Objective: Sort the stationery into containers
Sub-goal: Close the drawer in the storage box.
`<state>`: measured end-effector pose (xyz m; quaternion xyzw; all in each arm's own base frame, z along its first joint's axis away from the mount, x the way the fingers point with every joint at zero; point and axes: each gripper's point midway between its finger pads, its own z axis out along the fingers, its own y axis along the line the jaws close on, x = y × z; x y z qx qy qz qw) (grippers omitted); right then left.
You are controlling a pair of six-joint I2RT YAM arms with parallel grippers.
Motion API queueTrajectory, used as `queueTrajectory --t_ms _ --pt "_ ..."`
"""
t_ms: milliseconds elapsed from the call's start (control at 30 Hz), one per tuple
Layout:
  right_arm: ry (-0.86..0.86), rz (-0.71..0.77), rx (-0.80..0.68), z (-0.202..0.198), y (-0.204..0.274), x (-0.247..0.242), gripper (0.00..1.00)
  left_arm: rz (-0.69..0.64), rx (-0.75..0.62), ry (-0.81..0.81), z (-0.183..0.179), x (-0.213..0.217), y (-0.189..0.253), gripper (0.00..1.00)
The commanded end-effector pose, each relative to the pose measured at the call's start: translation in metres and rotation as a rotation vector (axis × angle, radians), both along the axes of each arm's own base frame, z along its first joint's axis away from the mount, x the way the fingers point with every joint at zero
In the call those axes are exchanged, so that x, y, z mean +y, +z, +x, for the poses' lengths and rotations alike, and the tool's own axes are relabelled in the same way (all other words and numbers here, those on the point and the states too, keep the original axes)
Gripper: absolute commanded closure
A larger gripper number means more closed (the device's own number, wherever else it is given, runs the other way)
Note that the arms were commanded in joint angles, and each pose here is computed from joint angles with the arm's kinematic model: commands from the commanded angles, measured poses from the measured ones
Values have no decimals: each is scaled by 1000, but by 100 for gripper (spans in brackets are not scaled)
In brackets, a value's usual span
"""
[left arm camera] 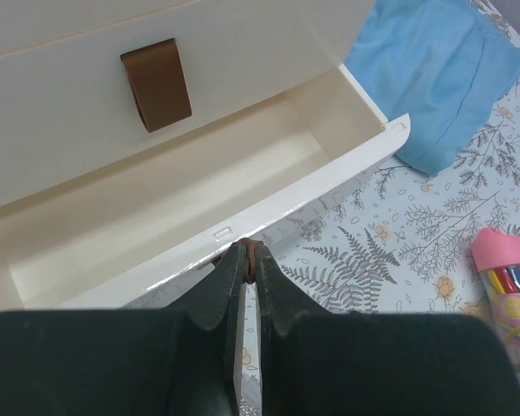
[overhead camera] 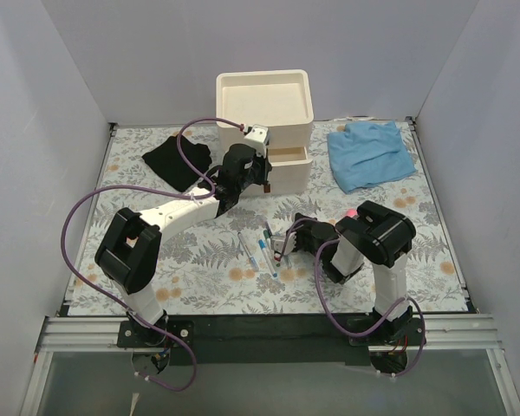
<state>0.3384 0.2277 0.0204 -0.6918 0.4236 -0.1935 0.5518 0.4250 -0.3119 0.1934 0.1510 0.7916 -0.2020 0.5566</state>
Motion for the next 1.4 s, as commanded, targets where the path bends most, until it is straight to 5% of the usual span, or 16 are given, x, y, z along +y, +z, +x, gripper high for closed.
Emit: queueTrajectory --t_ms 0,767,1367 --pt "-58 359 -408 26 126 11 99 -105 -112 -2 2 0 61 100" --pt "-164 499 -609 119 157 52 99 -162 -51 -44 -5 -7 74 100" --pt "-259 534 -597 128 152 40 99 -138 -80 -39 -9 1 77 100"
